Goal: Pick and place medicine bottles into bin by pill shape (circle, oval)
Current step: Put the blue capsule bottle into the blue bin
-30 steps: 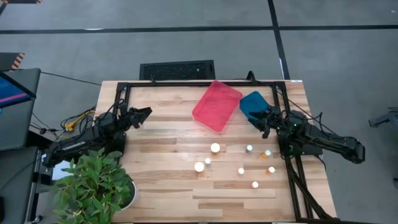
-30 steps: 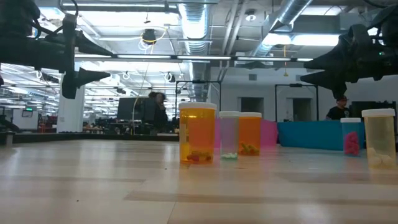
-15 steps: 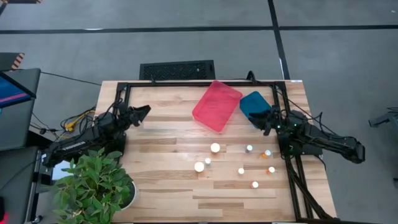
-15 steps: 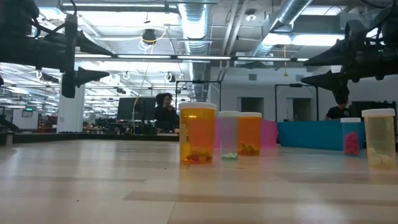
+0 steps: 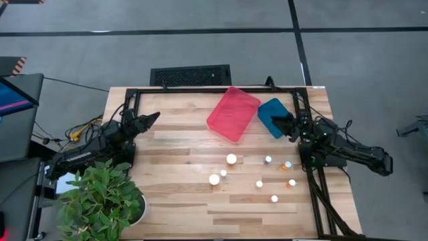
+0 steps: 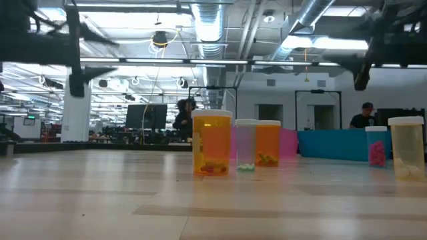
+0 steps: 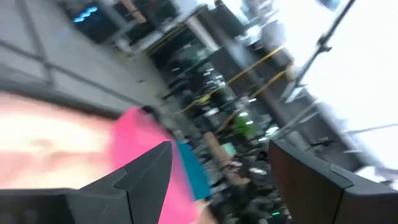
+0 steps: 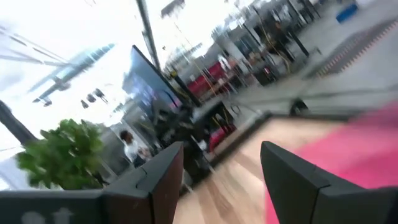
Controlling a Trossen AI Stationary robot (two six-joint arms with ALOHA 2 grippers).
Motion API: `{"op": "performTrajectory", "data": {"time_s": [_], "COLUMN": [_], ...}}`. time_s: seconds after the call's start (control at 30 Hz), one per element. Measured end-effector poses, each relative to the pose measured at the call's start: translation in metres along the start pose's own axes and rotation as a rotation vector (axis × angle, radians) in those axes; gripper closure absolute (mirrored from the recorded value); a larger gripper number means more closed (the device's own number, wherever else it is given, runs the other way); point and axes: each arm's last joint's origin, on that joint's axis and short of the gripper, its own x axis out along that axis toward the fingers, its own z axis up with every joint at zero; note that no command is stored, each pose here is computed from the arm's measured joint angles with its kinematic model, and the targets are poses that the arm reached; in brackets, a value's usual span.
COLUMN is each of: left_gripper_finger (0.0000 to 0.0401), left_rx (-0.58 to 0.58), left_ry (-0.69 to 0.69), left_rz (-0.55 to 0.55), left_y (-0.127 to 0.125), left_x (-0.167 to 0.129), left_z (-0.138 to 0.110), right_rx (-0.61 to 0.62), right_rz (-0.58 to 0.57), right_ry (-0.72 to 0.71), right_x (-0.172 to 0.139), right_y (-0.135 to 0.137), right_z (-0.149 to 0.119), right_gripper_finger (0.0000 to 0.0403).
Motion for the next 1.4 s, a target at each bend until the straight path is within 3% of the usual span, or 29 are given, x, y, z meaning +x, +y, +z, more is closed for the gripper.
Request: {"op": "performTrajectory", "data": {"time_s": [0.13,0.3,0.47,0.6,0.83,1.1,1.2,1.4], "left_gripper_finger": [0.0142,0.0142,0.0142,0.0142,0.0142,0.0142,0.0142,0.0142], "left_rx": [-0.021,-0.035,-0.013,0.033,0.086,0.123,0.124,0.125], "left_ry": [-0.041,-0.034,-0.001,0.039,0.109,0.178,0.183,0.2], "left_rz": [-0.125,-0.203,-0.239,-0.236,-0.192,-0.179,-0.173,-0.182], "left_y": [-0.016,-0.037,-0.057,-0.072,-0.089,-0.096,-0.096,-0.096], "left_x": [-0.002,-0.004,-0.002,0.007,0.027,0.04,0.04,0.04], "left_z": [0.01,0.022,0.03,0.034,0.036,0.034,0.034,0.033], "right_rx": [-0.033,-0.165,-0.332,-0.459,-0.598,-0.627,-0.59,-0.504], "right_rz": [0.014,0.04,0.022,-0.069,-0.344,-0.586,-0.619,-0.526], "right_ry": [-0.054,-0.157,-0.265,-0.252,0.04,0.588,0.766,1.031], "right_x": [0.0,-0.004,-0.011,-0.019,-0.015,0.022,0.038,0.06], "right_y": [0.012,0.034,0.056,0.072,0.089,0.083,0.078,0.077], "right_z": [0.015,0.042,0.07,0.091,0.115,0.111,0.105,0.09], "right_gripper_finger": [0.0178,0.0178,0.0178,0.0178,0.0178,0.0178,0.0178,0.0178]}}
